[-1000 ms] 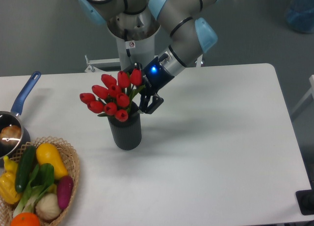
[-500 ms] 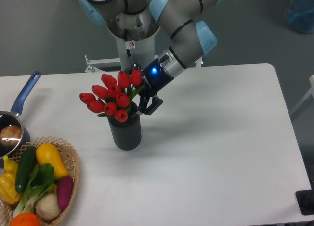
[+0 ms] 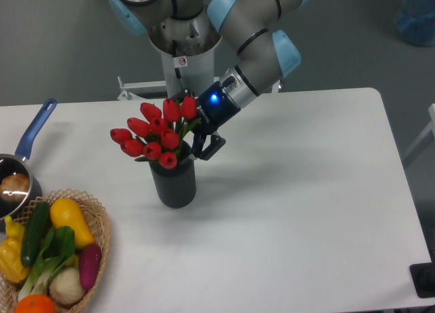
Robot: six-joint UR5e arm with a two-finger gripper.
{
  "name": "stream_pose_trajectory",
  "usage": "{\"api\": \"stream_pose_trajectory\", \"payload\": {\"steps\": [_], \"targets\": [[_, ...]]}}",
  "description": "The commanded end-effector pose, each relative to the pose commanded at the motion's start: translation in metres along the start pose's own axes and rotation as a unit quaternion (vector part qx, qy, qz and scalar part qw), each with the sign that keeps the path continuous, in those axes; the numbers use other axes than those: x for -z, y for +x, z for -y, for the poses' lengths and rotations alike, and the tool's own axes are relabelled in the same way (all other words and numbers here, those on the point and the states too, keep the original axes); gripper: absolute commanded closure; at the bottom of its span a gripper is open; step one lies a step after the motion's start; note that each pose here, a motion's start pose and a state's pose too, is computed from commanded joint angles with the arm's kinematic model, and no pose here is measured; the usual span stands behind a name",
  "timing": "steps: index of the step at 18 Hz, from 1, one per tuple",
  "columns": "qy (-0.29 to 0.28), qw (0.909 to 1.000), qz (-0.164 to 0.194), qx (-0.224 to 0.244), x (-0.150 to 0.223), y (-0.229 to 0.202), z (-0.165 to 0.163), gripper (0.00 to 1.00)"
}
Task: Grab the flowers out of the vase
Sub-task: 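Close the gripper on the bundle of tulip stems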
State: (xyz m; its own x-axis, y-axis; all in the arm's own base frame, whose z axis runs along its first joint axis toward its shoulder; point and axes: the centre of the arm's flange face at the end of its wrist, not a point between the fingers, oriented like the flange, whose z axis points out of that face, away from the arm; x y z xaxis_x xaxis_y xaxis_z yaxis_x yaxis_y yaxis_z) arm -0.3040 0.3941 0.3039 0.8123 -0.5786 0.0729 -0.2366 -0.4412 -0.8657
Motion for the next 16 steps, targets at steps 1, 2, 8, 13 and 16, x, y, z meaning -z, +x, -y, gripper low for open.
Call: {"api": "stream_pose_trajectory", "payload": {"steps": [1,2,8,13,16], "targets": [[0.001,1.0000,0.000,0.001,-0.0004,0.0003,-0.0004,0.00],[0.002,1.0000,-0.001,0.003,-0.0016,0.0014,-0.0019,0.00],[0.020,0.9998,0.002,0.002,-0.0044,0.0016,0.0026,0.00],[0.028,0.9996,0.003,0.001,-0.0055,0.0022,0.0026,0.00],[0.027,0.9996,0.002,-0.002,-0.0064,0.0028,0.0038,0.11]]}}
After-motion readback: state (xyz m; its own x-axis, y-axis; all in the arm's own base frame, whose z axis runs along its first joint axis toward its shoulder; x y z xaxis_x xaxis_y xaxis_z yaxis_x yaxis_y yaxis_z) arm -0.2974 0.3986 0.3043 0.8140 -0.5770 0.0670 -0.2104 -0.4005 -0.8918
